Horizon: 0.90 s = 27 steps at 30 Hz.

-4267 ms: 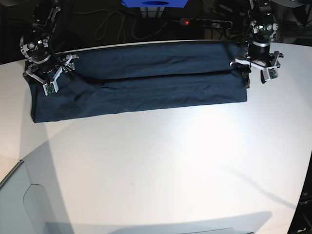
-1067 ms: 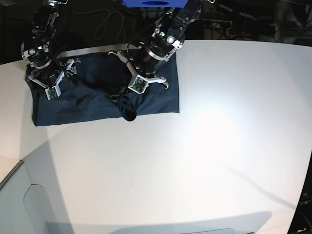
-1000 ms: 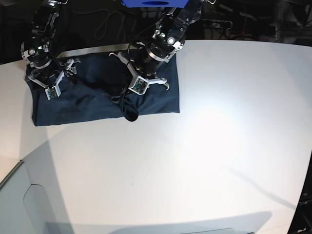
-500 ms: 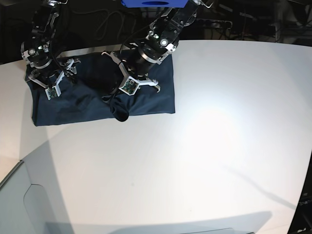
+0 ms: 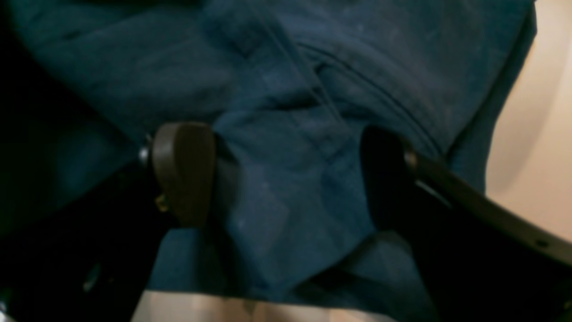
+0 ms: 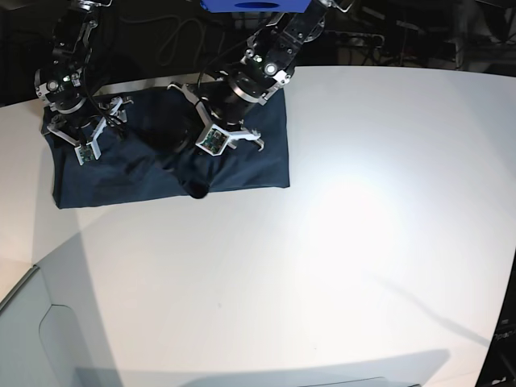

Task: Fold the T-shirt properly
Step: 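Grasp the strip end with the left gripper and fold it toward the right gripper, then release the left gripper and grasp the other strip end with the right gripper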

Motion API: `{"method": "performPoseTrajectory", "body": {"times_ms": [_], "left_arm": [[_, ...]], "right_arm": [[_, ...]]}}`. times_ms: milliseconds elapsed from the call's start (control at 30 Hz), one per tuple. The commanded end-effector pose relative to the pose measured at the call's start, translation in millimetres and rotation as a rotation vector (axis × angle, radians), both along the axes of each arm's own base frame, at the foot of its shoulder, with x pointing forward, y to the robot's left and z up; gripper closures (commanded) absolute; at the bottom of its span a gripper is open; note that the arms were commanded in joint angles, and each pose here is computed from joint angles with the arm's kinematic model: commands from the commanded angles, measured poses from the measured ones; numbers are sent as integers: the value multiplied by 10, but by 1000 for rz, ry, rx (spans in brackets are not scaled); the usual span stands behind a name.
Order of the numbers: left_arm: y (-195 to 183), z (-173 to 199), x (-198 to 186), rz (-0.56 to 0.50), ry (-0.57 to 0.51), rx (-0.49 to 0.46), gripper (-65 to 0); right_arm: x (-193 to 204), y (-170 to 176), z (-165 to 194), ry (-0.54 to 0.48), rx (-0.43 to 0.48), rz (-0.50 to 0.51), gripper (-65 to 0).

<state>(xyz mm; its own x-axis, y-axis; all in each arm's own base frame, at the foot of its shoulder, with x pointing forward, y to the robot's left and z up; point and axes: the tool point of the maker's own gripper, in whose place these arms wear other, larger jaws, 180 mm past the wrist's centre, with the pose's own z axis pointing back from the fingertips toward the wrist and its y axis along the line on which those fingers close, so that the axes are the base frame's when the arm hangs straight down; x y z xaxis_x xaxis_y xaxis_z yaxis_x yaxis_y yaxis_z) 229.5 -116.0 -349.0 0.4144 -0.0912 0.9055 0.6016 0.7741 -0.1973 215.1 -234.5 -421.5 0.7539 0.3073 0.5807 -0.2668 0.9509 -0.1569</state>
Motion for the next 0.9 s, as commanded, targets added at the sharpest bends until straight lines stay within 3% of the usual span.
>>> {"method": "performPoseTrajectory", "body": {"times_ms": [0,67,267,500,700,867], "left_arm": [[-57,151,33,2,-35,-44,-241],[-49,147,33,1,-36,-42,-280],[-2,318,21,21,-64,-74,-282],[451,227,-24,87,-56,-11,-282],[968,-39,-63,160,-17,91,-282],[1365,-164,-15,256,8,142,-282]], "right_arm": [[-83,-27,-42,42,-24,15,-493],[-83,-27,-42,42,-24,15,-493],[-92,-27,-46,45,-25,14,-493],[-56,-31,5,27,-29,13,-493],[102,-44,352,-72,-73,27,-497],[174,-195,723,-183,-103,-57,-498]]}}
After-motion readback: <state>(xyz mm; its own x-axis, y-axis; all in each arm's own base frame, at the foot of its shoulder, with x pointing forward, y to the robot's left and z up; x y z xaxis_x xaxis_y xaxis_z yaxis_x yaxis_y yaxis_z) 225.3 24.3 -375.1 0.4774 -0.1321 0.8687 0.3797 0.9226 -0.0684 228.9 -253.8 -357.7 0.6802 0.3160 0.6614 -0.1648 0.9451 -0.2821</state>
